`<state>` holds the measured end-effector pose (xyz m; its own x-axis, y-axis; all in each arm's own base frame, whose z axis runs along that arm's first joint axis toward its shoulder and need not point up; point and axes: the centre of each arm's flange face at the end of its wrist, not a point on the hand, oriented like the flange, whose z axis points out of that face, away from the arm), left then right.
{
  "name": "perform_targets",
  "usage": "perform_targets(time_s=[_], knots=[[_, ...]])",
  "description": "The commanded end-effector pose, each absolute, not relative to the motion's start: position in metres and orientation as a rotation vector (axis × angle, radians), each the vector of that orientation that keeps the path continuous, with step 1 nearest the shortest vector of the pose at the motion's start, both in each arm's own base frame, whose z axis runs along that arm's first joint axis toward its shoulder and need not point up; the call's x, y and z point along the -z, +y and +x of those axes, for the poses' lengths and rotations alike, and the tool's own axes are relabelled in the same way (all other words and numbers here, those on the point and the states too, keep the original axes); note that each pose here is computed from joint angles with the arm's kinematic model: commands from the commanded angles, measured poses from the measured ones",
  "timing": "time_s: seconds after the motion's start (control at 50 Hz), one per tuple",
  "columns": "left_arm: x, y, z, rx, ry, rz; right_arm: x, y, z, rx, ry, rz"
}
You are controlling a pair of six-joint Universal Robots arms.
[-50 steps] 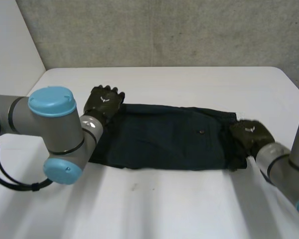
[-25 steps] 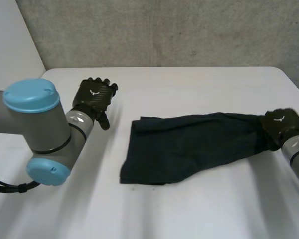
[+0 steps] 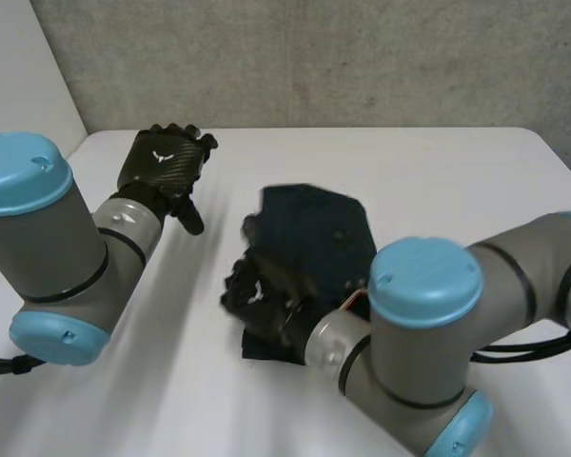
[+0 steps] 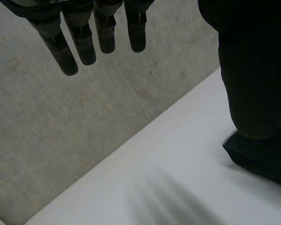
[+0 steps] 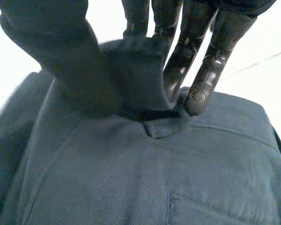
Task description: Fold the shorts.
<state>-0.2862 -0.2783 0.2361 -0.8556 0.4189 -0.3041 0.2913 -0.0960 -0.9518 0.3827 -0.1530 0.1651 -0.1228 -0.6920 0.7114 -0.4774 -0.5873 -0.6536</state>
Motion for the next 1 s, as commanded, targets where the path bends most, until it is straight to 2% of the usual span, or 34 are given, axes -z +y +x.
perform_targets(time_s=[0.02,0.1,0.16,0.22,0.28,0.3,0.42,0.48,0.6,0.74,0.86,1.0], knots=[[-0.249,-0.284,-0.293,-2.154,-1.992,-0.791,-0.186,-0.161,0.379,1.815,1.399,-1.789],[-0.256,-0.283,-0.303,-2.158,-1.944,-0.776,-0.240,-0.208,0.348,1.889,1.631,-1.278],[-0.254,-0.282,-0.316,-2.116,-1.916,-0.743,-0.262,-0.229,0.330,1.873,1.691,-1.003],[-0.254,-0.277,-0.330,-2.054,-1.888,-0.701,-0.268,-0.252,0.311,1.801,1.765,-0.748],[-0.246,-0.270,-0.342,-1.955,-1.914,-0.690,-0.252,-0.267,0.302,1.731,1.874,-0.676],[-0.241,-0.268,-0.344,-1.924,-1.932,-0.696,-0.237,-0.273,0.300,1.675,1.950,-0.682],[-0.190,-0.240,-0.360,-1.628,-2.164,-0.828,-0.200,-0.284,0.300,1.517,2.135,-0.740],[-0.168,-0.229,-0.357,-1.555,-2.299,-0.857,-0.178,-0.288,0.303,1.433,2.198,-0.778],[-0.145,-0.233,-0.346,-1.591,-2.458,-0.823,-0.148,-0.287,0.308,1.351,2.256,-0.877],[-0.129,-0.234,-0.344,-1.541,-2.508,-0.850,-0.134,-0.287,0.306,1.378,2.278,-1.051],[-0.137,-0.234,-0.345,-1.564,-2.486,-0.840,-0.146,-0.289,0.303,1.444,2.284,-1.059],[-0.219,-0.230,-0.344,-1.752,-2.276,-0.741,-0.213,-0.290,0.301,1.684,2.142,-0.982]])
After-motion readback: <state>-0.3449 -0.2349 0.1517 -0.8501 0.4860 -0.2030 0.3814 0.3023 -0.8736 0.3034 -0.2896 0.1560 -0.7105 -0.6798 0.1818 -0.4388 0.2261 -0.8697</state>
